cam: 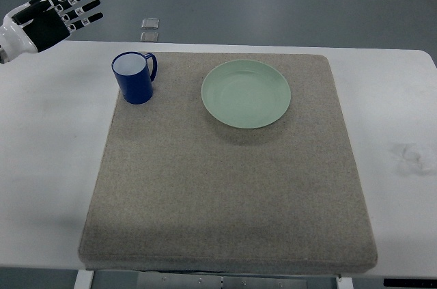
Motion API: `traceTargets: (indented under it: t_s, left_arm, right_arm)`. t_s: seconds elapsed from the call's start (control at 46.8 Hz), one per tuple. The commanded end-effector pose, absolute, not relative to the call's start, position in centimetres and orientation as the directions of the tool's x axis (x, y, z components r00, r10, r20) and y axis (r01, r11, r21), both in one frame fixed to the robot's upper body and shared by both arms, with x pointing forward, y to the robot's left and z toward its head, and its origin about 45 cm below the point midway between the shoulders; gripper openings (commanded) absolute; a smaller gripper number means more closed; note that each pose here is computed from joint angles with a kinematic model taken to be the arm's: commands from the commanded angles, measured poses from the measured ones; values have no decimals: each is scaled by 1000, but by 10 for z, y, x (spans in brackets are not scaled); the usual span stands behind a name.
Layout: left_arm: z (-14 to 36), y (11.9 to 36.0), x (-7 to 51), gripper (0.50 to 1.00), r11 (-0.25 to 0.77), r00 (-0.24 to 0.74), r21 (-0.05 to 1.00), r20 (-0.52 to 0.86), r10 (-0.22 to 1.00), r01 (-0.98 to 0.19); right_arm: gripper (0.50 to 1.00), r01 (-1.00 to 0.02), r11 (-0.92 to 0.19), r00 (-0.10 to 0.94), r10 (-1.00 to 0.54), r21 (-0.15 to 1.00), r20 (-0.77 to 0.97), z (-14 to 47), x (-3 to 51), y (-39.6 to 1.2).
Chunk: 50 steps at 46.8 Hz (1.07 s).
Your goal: Place cup left of plate with left hand
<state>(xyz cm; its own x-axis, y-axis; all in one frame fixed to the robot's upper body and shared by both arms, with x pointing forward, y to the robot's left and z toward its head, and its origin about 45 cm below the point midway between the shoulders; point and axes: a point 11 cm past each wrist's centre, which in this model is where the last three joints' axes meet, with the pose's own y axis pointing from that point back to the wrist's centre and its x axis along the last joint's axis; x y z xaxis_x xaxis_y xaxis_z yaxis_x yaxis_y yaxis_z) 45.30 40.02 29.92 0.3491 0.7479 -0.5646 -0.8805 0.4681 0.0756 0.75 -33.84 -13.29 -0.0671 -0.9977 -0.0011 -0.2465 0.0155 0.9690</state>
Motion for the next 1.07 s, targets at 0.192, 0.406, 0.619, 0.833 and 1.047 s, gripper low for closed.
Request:
traceTargets:
  t_s: [0.192,0.406,0.619,0.833,1.047]
  left_arm:
    - [299,402,452,999,462,343,53,-595,726,-885]
    - [292,391,453,999,480,353,55,-607,712,-876]
    - [294,391,453,999,481,356,53,-603,714,-875]
    - [295,393,453,999,477,354,53,-601,717,-877]
    - [294,390,453,999,483,359,52,-602,713,-874]
  right_arm:
    - [932,-246,16,-67,-998,969,-1,-133,7,-338]
    - [932,-247,16,-67,-998,969,-1,-133,8,-338]
    - [932,-248,-10,-71,-997,969,-29,-133,8,-332]
    - [932,-255,-27,-71,-996,966,-47,-134,8,-326]
    - [932,-253,-36,-64,-996,967,-54,-134,7,-320]
